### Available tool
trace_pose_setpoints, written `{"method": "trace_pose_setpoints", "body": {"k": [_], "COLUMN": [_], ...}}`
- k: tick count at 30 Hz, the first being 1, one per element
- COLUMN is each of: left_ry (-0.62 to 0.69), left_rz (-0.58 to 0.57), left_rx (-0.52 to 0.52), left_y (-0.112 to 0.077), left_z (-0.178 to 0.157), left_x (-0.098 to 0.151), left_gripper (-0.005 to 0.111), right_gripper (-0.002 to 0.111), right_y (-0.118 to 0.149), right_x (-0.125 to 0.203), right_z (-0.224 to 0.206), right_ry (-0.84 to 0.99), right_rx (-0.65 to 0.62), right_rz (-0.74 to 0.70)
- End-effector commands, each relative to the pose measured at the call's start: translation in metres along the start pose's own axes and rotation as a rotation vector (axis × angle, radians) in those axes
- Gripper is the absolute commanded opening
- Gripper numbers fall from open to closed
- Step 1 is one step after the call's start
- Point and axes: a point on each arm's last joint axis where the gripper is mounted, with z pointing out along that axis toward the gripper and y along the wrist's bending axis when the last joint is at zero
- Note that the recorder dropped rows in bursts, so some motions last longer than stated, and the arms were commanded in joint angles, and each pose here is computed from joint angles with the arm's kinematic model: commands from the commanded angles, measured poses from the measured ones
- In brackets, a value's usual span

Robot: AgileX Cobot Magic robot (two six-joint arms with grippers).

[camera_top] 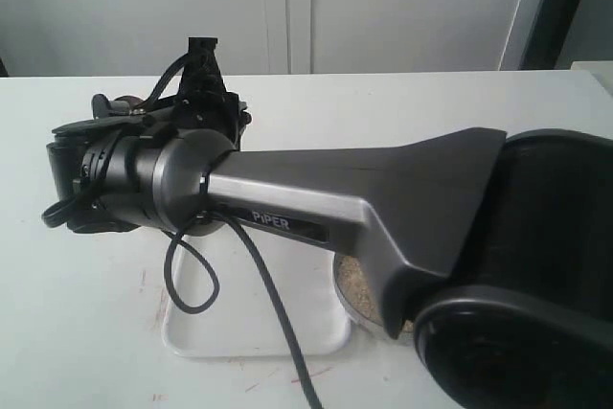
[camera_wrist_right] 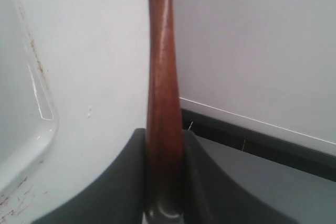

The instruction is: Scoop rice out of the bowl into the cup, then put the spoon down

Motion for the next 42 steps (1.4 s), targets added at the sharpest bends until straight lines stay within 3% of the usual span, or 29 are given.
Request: {"method": "trace_pose_setpoints", "body": {"k": [1, 6, 19, 30, 42], "left_ry": [-0.009, -0.009, -0.009, -0.009, -0.009], "left_rz": [-0.012, -0.012, -0.012, -0.012, -0.012], "left_rx": [0.003, 0.003, 0.003, 0.003, 0.003], "left_y": [-0.001, -0.001, -0.001, -0.001, -0.001], "left_z": [0.000, 0.000, 0.000, 0.000, 0.000], "left_x": [-0.002, -0.002, -0.002, -0.002, -0.002], "left_gripper": [0.014, 0.014, 0.014, 0.014, 0.014], "right_gripper": [0.000, 0.000, 0.000, 0.000, 0.000], "right_y": [-0.001, 0.003, -0.011, -0.011, 0.016], "right_x": [0.001, 0.002, 0.000, 0.000, 0.004], "right_z": [0.000, 0.000, 0.000, 0.000, -0.004], "right_ry": [0.004, 0.010, -0.009, -0.009, 0.042], "right_rx": [0.005, -0.038, 0.113, 0.105, -0.226], "right_rz": [-0.002, 0.025, -0.039, -0.020, 0.165]}}
